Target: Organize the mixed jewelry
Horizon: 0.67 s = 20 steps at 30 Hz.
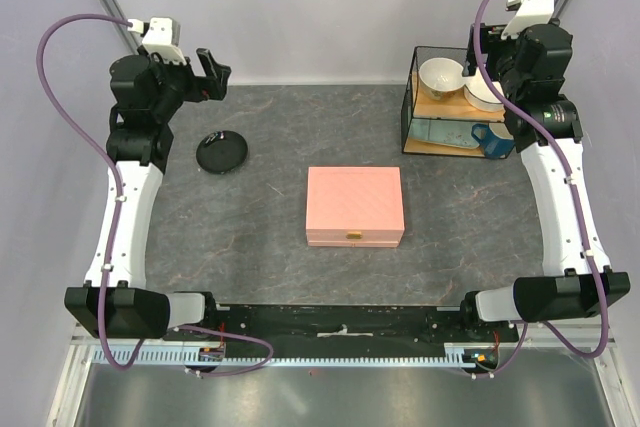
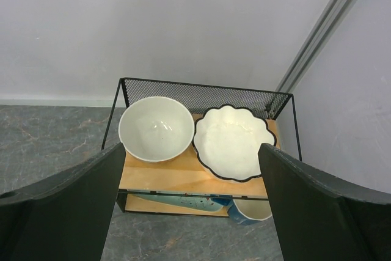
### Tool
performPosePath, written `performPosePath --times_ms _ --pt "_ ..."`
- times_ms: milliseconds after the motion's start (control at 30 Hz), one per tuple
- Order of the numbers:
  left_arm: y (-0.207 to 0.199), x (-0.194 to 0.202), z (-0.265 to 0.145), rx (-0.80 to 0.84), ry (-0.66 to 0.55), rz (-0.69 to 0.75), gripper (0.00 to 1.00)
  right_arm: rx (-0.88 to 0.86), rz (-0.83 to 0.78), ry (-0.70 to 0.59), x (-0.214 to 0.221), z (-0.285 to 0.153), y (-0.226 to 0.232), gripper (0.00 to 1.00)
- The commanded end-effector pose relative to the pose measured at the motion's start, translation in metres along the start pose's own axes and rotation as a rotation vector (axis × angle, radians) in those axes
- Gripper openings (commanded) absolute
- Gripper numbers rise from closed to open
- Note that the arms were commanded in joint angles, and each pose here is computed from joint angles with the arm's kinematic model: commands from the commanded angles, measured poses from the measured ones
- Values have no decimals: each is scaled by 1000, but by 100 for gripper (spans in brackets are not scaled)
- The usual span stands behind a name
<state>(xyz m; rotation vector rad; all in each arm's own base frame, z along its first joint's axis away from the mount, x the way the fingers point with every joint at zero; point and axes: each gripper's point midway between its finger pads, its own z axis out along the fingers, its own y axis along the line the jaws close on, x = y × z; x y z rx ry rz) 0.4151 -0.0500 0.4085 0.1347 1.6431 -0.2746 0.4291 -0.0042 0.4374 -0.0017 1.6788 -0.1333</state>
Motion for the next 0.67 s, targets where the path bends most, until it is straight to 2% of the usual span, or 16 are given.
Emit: performPosePath --times_ms 0,67,633 --pt "-8 -27 -1 45 -65 15 99 26 14 -56 -22 -4 -6 98" --pt "5 -29 -3 15 -70 14 99 28 14 -59 -24 -5 -6 98" --pt "10 -27 -1 25 -57 7 99 21 5 -46 -19 -1 -5 98"
